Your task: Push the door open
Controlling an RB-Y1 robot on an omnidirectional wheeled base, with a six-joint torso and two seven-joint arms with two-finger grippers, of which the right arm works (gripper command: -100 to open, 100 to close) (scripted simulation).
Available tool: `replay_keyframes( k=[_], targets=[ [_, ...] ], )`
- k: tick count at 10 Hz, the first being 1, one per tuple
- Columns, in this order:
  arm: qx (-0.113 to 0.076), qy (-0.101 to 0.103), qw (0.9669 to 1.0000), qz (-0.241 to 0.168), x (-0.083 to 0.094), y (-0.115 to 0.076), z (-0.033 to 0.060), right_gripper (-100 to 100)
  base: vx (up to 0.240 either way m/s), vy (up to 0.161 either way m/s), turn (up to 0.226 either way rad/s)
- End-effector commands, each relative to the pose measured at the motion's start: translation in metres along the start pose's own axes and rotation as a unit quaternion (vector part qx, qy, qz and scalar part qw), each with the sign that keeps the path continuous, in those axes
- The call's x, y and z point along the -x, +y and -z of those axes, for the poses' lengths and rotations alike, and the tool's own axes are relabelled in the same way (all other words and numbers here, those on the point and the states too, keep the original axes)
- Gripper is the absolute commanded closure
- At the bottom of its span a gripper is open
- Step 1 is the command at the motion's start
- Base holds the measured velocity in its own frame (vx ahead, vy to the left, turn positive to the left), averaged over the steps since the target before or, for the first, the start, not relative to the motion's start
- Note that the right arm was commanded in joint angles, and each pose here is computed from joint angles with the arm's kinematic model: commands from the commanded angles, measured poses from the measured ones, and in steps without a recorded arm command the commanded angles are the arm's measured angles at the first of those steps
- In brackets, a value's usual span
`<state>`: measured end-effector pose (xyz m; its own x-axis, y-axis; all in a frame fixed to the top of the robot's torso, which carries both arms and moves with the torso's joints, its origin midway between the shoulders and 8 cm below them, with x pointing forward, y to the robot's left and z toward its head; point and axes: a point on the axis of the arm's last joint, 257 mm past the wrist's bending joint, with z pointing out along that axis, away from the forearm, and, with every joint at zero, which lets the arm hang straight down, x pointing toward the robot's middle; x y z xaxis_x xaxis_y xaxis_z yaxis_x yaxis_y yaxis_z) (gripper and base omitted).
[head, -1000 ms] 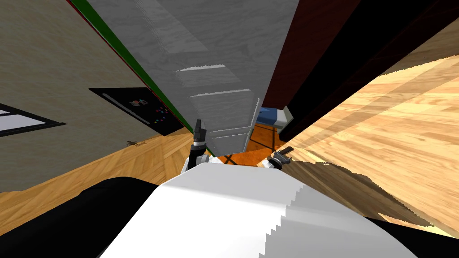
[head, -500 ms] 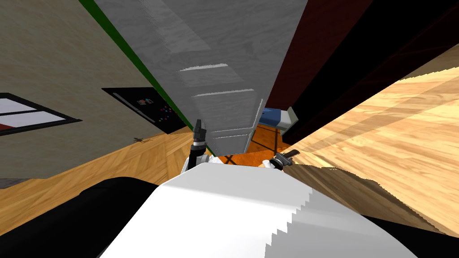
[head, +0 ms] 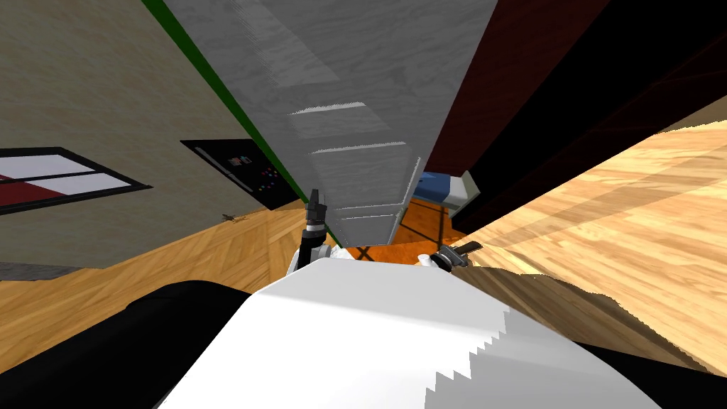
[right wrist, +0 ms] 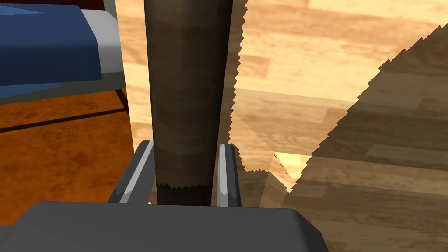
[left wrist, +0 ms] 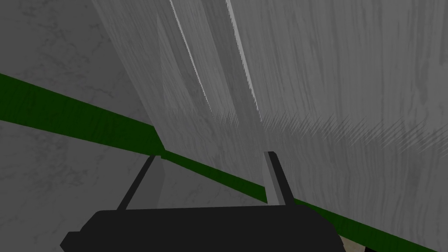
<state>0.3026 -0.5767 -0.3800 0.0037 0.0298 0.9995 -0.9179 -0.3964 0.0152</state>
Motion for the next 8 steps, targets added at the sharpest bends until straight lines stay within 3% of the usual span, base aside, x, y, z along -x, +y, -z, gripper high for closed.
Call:
replay_keyframes(
  k=[1,3,4,8],
  targets=[
    [0.016,0.006,0.9998,0.002,-0.001,0.015,-0.0065,100,0.031,-0.024,0.046],
    [0.038,-0.001,0.9993,-0.001,0.004,0.029,-0.0074,100,0.036,-0.018,0.101],
    [0.038,-0.001,0.9993,-0.001,0.004,0.029,-0.007,100,0.024,-0.01,0.06],
    [0.071,-0.012,0.9974,-0.006,0.011,0.049,-0.0067,100,0.029,-0.017,0.087]
  ],
)
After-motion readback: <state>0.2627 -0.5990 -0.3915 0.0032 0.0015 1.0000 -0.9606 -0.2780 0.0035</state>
